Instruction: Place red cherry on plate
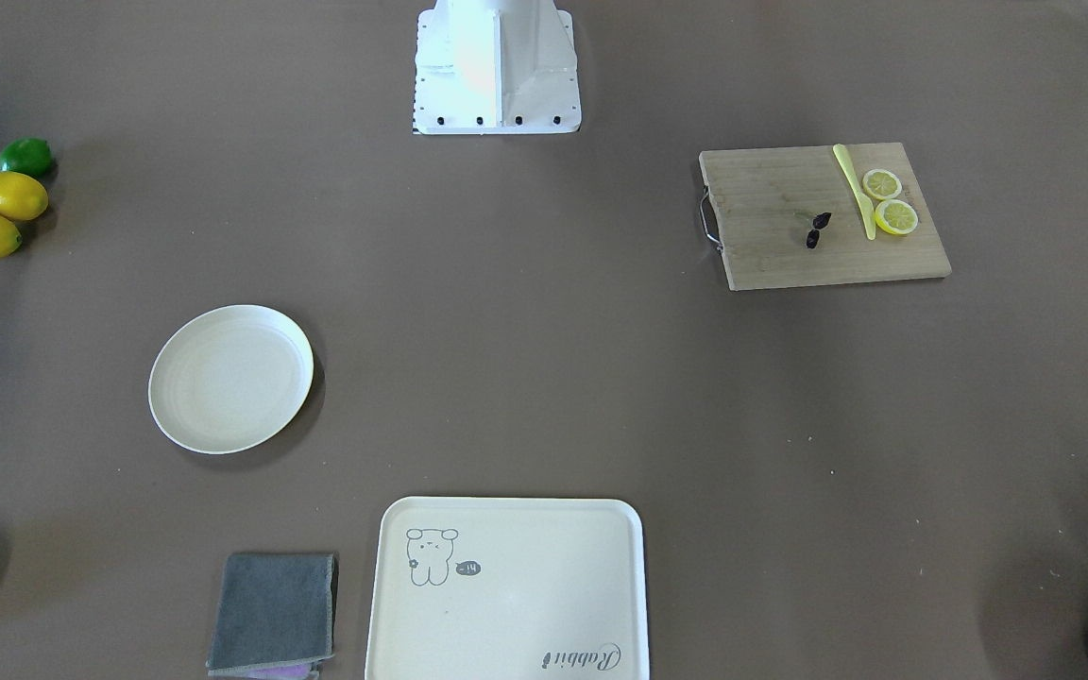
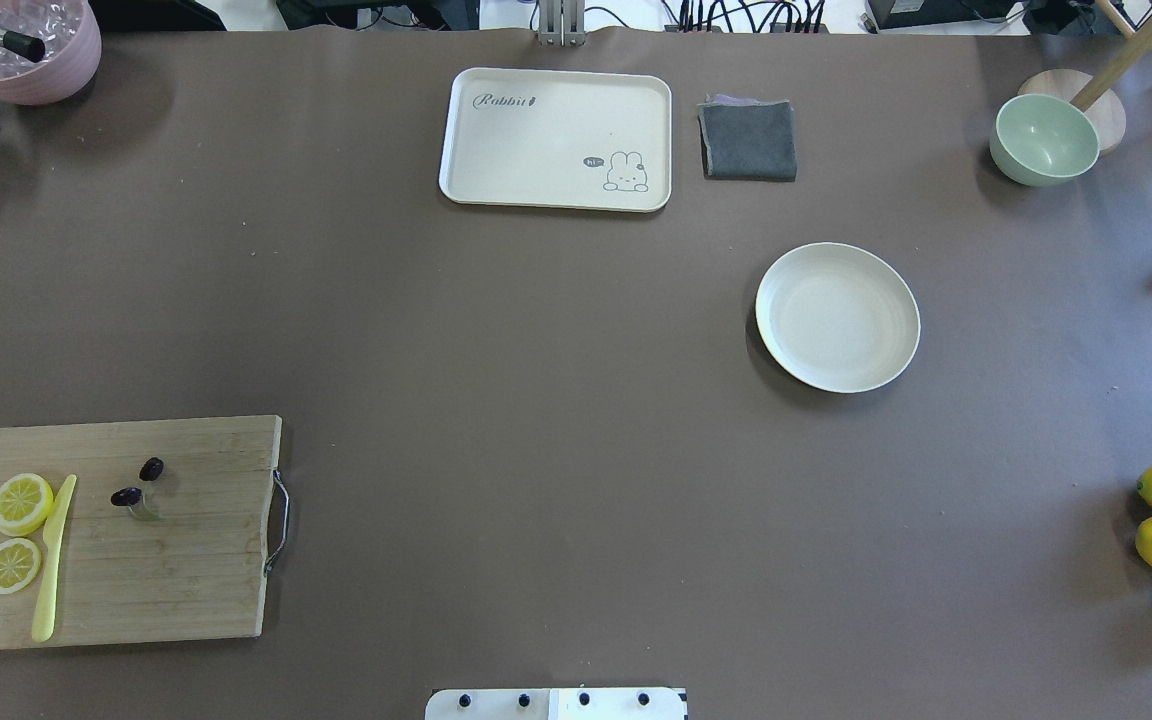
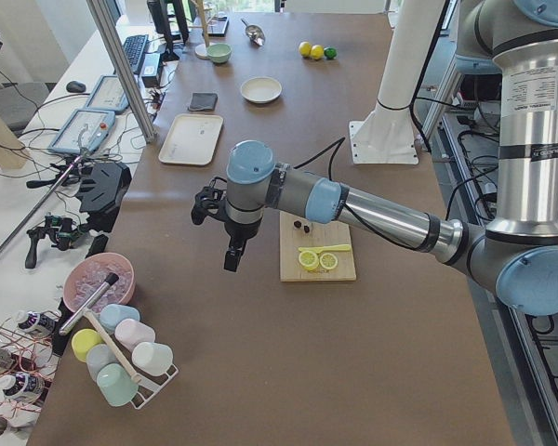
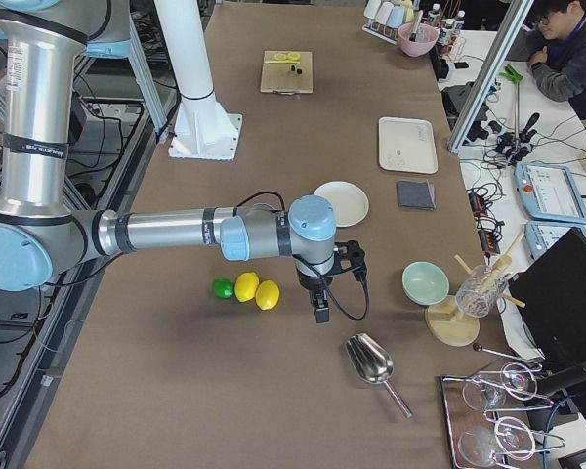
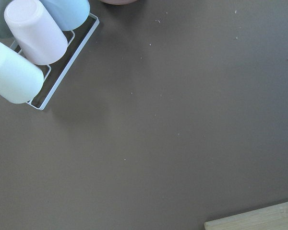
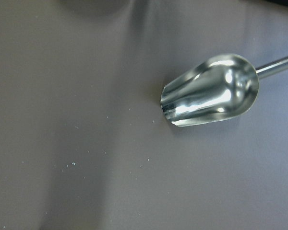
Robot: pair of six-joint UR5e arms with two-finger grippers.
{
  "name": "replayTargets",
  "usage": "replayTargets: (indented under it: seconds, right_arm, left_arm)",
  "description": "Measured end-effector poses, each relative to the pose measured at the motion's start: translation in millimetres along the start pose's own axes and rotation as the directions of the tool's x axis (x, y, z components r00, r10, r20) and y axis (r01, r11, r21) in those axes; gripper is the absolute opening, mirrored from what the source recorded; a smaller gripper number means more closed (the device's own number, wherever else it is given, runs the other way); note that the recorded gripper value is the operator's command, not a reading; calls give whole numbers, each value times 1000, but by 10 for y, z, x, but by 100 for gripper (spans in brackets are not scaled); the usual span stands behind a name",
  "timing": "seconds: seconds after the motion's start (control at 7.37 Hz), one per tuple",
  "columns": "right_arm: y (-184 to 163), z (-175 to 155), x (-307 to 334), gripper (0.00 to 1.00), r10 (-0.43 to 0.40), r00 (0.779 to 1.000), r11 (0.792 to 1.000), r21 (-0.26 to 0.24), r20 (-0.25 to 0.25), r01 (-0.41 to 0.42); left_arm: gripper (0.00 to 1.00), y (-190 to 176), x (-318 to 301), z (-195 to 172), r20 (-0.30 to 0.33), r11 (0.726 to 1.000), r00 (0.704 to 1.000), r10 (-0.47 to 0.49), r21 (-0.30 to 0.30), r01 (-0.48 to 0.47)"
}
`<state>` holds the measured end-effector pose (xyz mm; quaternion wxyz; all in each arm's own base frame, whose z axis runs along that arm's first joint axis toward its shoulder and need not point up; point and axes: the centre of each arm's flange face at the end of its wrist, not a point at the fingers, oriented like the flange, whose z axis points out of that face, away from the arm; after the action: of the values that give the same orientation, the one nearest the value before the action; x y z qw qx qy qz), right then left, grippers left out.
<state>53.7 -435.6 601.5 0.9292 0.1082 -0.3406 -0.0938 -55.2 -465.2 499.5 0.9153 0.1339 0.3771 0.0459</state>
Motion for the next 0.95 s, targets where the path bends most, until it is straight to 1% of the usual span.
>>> replayTargets:
  seconds: [0.14, 0.27, 0.41, 0.54, 0.68, 0.81, 0.95]
  right_arm:
    - [13, -27, -13, 100, -51, 999, 996, 73, -13, 52]
    - [-3, -88, -47, 100, -77, 997, 988, 131, -20, 78]
    - [-67, -151, -89, 100, -75, 997, 983, 165, -20, 78]
    - [-181, -213, -148, 100, -54, 999, 981, 189, -4, 54]
    - [-309, -224, -273, 100, -17, 999, 981, 196, 42, 8]
    - [-427, -162, -484, 100, 38, 994, 982, 180, 102, -56]
    - [-536, -52, -751, 100, 98, 983, 980, 155, 152, -122]
  left_arm:
    - [98, -63, 20, -85, 1, 1000, 1000, 11, 28, -11]
    - [98, -174, 63, -167, 6, 997, 999, 40, 69, -41]
    - [98, -309, 73, -245, 16, 992, 998, 58, 113, -60]
    - [98, -404, 56, -317, 22, 987, 998, 59, 149, -62]
    - [98, -428, 46, -352, 22, 981, 997, 70, 180, -73]
    - [98, -437, 15, -315, 21, 974, 996, 92, 208, -94]
    - [98, -449, -1, -249, 18, 967, 994, 108, 228, -109]
